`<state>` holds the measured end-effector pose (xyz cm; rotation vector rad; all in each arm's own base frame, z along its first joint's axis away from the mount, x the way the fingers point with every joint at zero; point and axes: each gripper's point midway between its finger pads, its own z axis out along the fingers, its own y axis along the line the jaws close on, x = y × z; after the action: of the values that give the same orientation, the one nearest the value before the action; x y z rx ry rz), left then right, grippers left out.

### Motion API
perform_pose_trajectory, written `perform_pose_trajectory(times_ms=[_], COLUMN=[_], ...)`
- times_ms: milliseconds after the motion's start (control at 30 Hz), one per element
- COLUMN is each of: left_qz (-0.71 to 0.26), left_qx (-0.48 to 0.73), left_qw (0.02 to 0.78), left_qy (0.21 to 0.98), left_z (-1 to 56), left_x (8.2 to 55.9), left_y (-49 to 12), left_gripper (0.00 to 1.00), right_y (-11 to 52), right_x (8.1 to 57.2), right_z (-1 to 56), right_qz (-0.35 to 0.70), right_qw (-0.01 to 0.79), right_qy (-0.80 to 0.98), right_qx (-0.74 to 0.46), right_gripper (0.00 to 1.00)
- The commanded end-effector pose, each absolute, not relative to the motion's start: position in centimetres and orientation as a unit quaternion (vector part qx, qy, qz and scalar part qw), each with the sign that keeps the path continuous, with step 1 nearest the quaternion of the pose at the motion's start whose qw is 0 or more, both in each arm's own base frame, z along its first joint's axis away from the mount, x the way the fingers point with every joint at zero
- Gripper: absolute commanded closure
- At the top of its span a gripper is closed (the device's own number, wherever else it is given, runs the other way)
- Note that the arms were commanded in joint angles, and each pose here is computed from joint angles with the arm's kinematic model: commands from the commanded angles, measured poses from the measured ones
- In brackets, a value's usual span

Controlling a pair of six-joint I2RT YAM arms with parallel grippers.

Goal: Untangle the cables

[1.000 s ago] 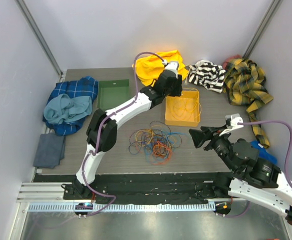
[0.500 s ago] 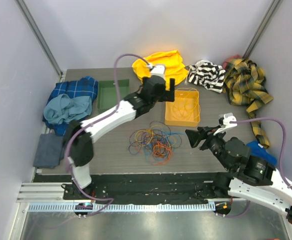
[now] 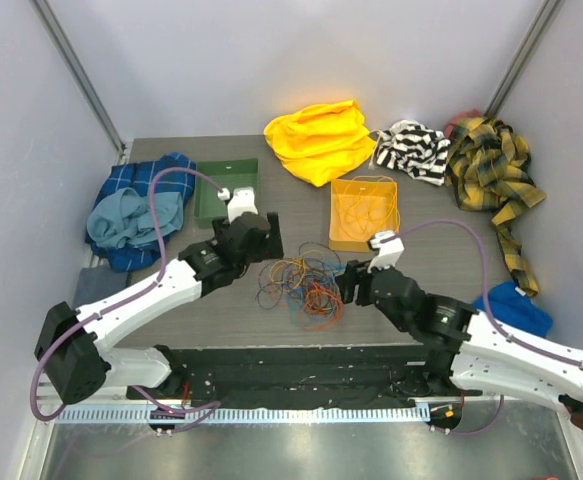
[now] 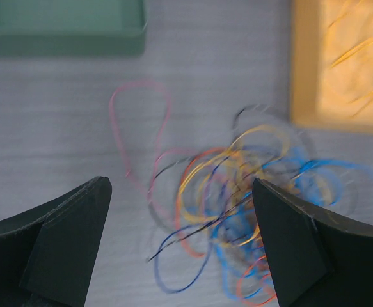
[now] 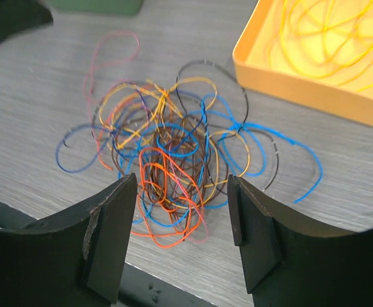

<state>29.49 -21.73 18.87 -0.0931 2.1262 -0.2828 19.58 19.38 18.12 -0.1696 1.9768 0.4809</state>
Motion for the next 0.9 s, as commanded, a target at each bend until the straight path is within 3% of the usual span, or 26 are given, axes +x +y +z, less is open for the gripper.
perform_pose_trajectory(times_ms=[0,333,633,733,833,867], left_qz=[-0.104,-0.110,-0.113,-0.111,-0.117,-0.117], left_qx=[-0.054,-0.050,-0.079,-0.080,-0.085,-0.086], left_qw=[0.455,0.431,0.445,0.441,0.449,0.450], left_qy=[0.883,0.894,0.885,0.887,0.882,0.881], left_z=[17.4,16.1,17.0,17.1,17.7,17.7], left_x=[28.4,26.6,25.0,24.4,23.9,23.8], left_y=[-20.7,-19.9,-16.6,-16.1,-15.5,-15.3], left_gripper=[0.03,0.05,0.05,0.05,0.06,0.06], right_y=[22.5,25.8,29.3,30.2,31.7,32.2], right_x=[20.3,20.2,21.5,22.1,22.7,22.6], right_z=[18.2,12.8,11.2,9.6,7.7,6.7], right_qz=[0.225,0.208,0.213,0.180,0.168,0.165], right_qw=[0.511,0.433,0.429,0.410,0.394,0.385], right_qy=[0.827,0.872,0.872,0.887,0.895,0.898], right_qx=[-0.070,-0.095,-0.100,-0.112,-0.128,-0.136], right_gripper=[0.34,0.36,0.35,0.40,0.57,0.70])
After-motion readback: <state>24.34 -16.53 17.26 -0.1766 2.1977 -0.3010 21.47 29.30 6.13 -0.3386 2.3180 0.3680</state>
